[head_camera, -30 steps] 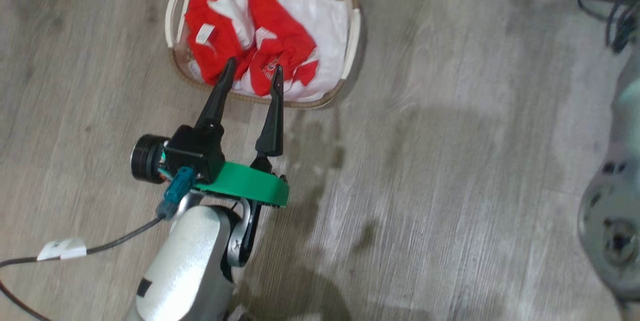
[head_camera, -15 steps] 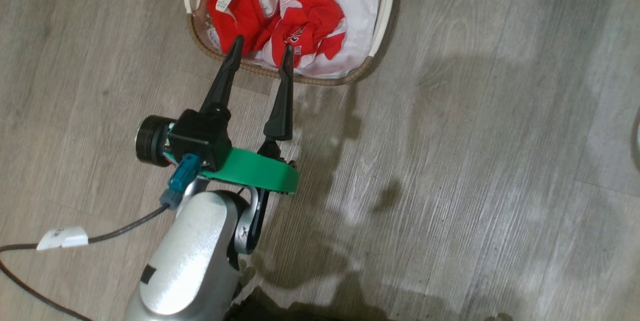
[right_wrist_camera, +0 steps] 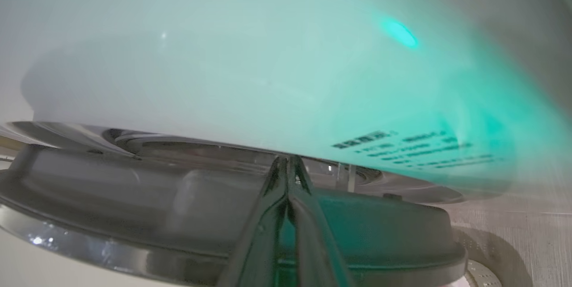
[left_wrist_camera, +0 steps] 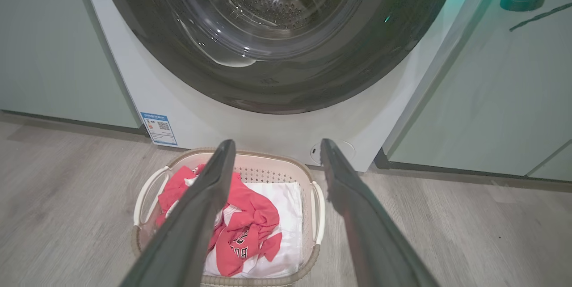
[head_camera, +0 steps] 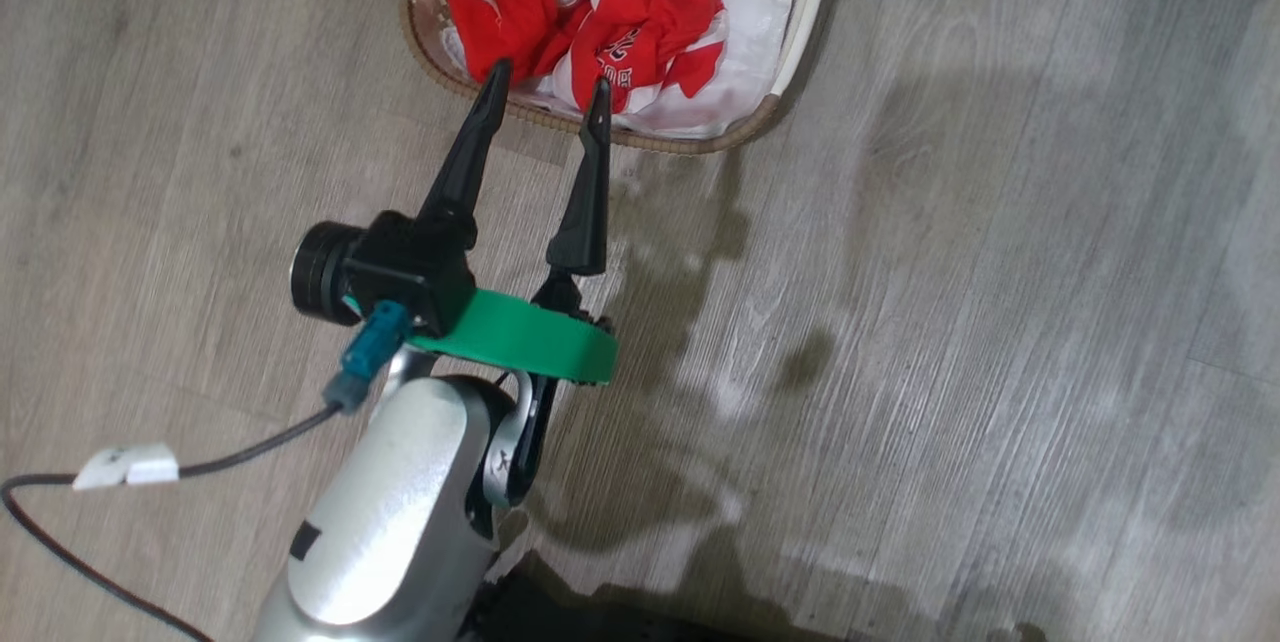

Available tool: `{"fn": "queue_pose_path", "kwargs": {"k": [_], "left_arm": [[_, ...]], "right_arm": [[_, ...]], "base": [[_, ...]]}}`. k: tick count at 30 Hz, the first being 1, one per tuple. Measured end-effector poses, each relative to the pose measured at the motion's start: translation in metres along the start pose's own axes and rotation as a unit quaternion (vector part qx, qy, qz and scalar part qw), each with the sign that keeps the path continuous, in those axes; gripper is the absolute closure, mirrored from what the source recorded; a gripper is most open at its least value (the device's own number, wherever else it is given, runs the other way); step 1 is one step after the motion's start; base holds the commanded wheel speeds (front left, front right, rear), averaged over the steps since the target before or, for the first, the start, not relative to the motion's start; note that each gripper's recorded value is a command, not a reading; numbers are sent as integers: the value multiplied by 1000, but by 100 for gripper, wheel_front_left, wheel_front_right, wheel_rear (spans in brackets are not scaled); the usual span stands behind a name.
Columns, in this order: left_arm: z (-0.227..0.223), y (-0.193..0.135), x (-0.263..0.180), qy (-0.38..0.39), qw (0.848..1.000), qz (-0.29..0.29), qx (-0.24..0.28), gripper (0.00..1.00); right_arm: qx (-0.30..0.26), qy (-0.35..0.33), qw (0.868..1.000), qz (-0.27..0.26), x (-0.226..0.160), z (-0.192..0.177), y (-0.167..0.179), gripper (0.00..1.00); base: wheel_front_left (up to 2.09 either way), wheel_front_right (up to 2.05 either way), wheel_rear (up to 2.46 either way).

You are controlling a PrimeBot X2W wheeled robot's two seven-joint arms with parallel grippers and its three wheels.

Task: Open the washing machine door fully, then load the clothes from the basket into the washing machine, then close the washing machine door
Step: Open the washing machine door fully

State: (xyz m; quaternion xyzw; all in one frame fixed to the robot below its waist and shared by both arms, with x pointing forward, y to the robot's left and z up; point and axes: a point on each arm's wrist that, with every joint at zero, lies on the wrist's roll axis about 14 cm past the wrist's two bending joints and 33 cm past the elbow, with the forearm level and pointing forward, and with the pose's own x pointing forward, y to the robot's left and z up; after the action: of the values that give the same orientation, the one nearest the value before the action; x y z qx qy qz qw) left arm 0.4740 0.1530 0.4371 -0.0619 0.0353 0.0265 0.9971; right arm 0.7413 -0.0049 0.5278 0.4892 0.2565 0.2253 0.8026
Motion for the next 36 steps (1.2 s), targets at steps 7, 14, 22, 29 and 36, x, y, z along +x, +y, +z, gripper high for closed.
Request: {"fn": "queue_pose_path", "kwargs": {"k": [7, 14, 22, 29, 36], "left_arm": [[-1, 4, 0, 4, 1000, 9, -15, 0], [1, 3, 0, 1, 1000, 8, -16, 0], [8, -2, -3, -6, 1000, 2, -17, 0], [19, -4, -6, -18, 1000, -1, -16, 0], [31, -1, -15, -30, 999, 6, -18, 0]], "right_arm": [[33, 17, 999, 7, 5, -2, 0, 100], [36, 47, 998, -6, 3, -11, -5, 100], [34, 79, 996, -4, -3, -20, 3, 100], [39, 94, 995, -9, -14, -31, 1, 100], [53, 114, 992, -8, -28, -51, 2, 100]], "base": [[0, 0, 0], [0, 0, 0], [0, 0, 0], [0, 0, 0], [0, 0, 0]]}}
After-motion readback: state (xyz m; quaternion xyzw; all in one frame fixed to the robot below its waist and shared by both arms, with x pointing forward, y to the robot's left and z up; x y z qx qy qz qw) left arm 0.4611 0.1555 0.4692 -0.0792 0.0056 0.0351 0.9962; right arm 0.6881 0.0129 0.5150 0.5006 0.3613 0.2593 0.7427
